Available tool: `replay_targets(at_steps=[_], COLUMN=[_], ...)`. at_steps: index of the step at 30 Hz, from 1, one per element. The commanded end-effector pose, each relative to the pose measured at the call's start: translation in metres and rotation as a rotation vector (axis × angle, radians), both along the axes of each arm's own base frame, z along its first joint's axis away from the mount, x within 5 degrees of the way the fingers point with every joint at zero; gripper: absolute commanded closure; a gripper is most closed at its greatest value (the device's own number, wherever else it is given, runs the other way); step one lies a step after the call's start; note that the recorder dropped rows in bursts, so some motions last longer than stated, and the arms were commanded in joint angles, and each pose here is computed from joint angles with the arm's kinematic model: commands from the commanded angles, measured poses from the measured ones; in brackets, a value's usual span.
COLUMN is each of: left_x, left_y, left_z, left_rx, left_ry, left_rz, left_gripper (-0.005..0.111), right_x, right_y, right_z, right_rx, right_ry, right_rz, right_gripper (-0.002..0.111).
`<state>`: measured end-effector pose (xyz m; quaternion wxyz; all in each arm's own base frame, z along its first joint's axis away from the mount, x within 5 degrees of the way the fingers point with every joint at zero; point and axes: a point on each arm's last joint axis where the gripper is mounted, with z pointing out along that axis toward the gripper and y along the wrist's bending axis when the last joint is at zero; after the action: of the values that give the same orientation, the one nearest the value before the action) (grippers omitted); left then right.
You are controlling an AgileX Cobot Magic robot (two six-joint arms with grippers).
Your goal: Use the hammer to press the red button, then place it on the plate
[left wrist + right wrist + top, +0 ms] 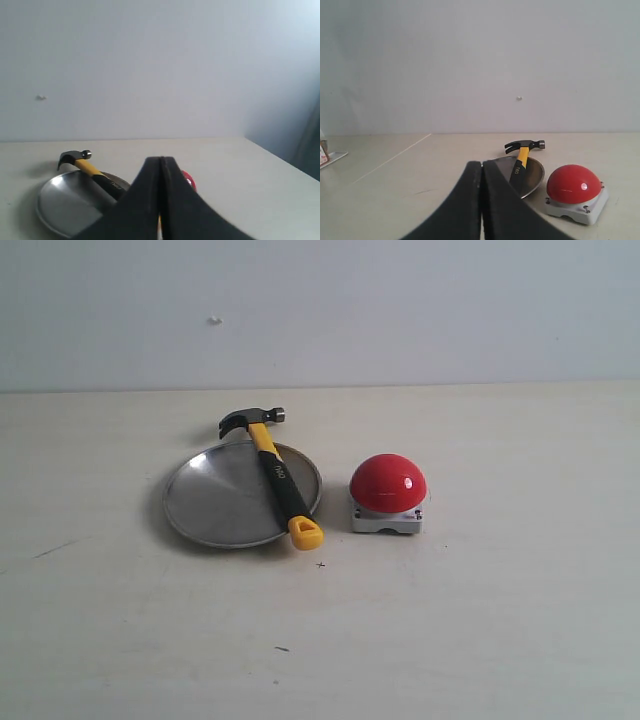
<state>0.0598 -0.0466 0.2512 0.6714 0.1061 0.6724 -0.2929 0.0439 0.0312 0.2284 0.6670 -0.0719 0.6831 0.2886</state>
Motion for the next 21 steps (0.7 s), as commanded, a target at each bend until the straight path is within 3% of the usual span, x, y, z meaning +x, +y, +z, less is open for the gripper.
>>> replay_targets(at_steps=[1, 5, 9, 21], left_x=[-0.006, -0.009, -0.008, -0.008], left_y=[0.007, 0.007, 0.007, 0.007], left_z=[-0.016, -0.028, -0.033, -0.033], left_rx=[-0.032, -0.037, -0.035, -0.035], left_ry=[-0.01, -0.002, 0.011, 0.012], left_rz=[0.075, 0.063, 0.061, 0.064], left_gripper=[0.107, 0.107, 0.107, 0.107], right_x=[-0.001, -0.006, -0.011, -0.011], right_y=[0.002, 0.008, 0.015, 0.015], right_z=[-0.004, -0.008, -0.013, -0.014], right_rx=[-0.031, -0.036, 0.06, 0.086], right_ry=[0.008, 0.065, 0.198, 0.222], right_rz=[0.027, 0.111, 0.202, 0.208], right_gripper=[0.108, 0.108, 0.108, 0.108])
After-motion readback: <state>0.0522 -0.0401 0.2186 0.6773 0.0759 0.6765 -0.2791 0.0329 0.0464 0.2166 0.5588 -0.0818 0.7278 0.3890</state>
